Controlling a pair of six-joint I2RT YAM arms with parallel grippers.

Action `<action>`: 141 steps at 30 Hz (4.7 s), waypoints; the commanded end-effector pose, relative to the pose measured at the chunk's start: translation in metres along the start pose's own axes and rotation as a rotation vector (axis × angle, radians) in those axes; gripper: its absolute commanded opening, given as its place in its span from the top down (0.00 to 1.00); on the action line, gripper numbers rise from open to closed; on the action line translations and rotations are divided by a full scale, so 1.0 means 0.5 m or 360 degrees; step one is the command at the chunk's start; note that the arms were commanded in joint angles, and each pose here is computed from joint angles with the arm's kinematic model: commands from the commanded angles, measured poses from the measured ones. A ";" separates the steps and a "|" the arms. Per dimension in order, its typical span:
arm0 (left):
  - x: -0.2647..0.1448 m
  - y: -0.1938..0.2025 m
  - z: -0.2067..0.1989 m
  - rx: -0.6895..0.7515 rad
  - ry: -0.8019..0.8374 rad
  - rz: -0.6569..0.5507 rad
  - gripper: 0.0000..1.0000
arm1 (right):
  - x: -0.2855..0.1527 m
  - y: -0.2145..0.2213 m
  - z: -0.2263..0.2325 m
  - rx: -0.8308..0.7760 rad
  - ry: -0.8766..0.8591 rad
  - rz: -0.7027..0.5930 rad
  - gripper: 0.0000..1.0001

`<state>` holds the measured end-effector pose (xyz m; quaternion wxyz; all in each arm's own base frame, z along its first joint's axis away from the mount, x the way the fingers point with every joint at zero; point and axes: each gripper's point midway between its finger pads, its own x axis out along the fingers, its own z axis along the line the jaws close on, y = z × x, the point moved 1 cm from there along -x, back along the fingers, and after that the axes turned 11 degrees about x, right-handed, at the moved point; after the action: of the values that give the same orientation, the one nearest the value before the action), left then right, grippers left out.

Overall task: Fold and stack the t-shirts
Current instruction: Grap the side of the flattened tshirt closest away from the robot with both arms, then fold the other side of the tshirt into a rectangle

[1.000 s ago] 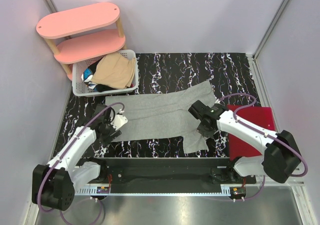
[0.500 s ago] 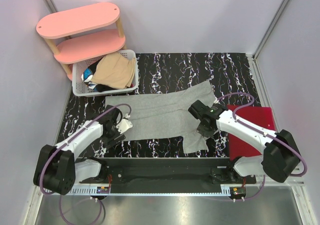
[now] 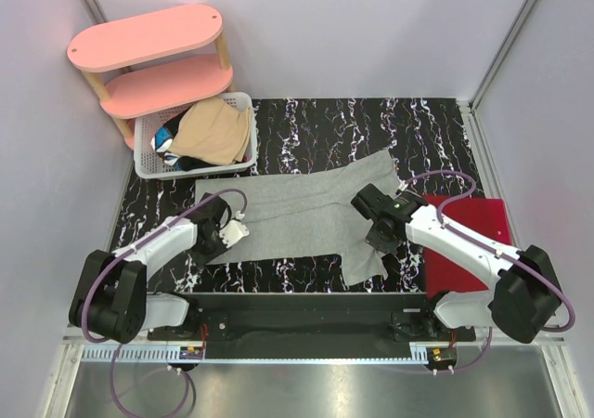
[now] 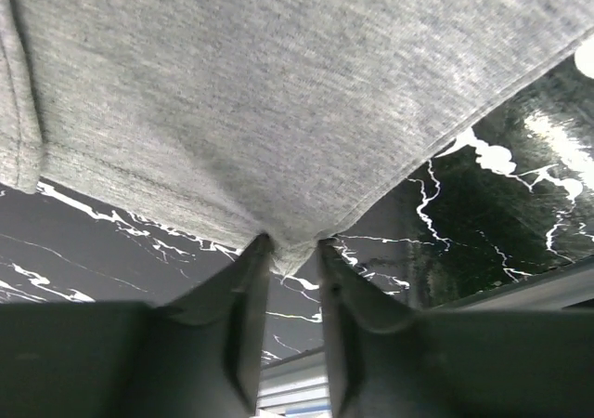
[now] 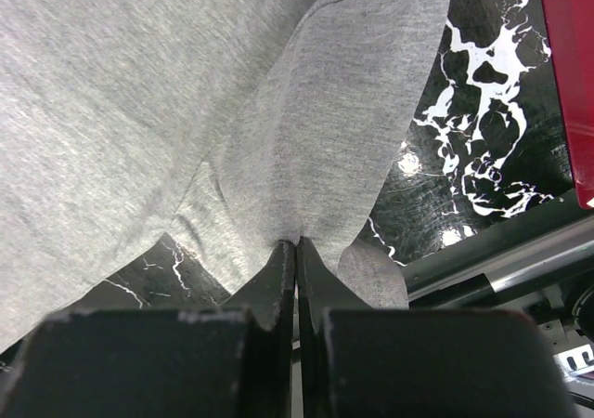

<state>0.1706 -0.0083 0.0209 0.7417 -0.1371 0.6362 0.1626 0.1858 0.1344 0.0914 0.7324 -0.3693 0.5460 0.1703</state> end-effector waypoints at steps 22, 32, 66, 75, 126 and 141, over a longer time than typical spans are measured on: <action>-0.089 -0.007 0.026 0.0002 -0.0187 -0.0156 0.99 | -0.138 -0.010 -0.093 -0.0113 0.0027 0.0154 1.00; -0.104 0.020 0.011 0.0024 -0.0228 -0.0135 0.98 | -0.158 -0.003 -0.134 -0.0153 0.0064 0.0203 1.00; -0.080 -0.056 0.167 0.0129 -0.0297 -0.0007 0.98 | -0.095 -0.144 0.007 -0.0143 0.0021 -0.0085 1.00; -0.067 -0.074 0.200 0.0145 -0.0310 0.0016 0.97 | -0.055 -0.154 0.042 -0.0159 0.0021 -0.0075 1.00; 0.017 -0.073 0.205 0.0142 -0.0311 0.0082 0.45 | 0.192 -0.366 0.189 -0.0117 0.0198 0.0021 0.50; 0.014 -0.053 0.181 0.0121 -0.0303 0.0058 0.45 | -0.030 -0.148 0.057 -0.0055 -0.0271 0.0376 0.50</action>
<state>0.2707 0.0061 0.0298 0.8024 -0.0720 0.5669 0.1719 0.3036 0.0870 0.1574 0.7618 -0.3518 0.4945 0.2266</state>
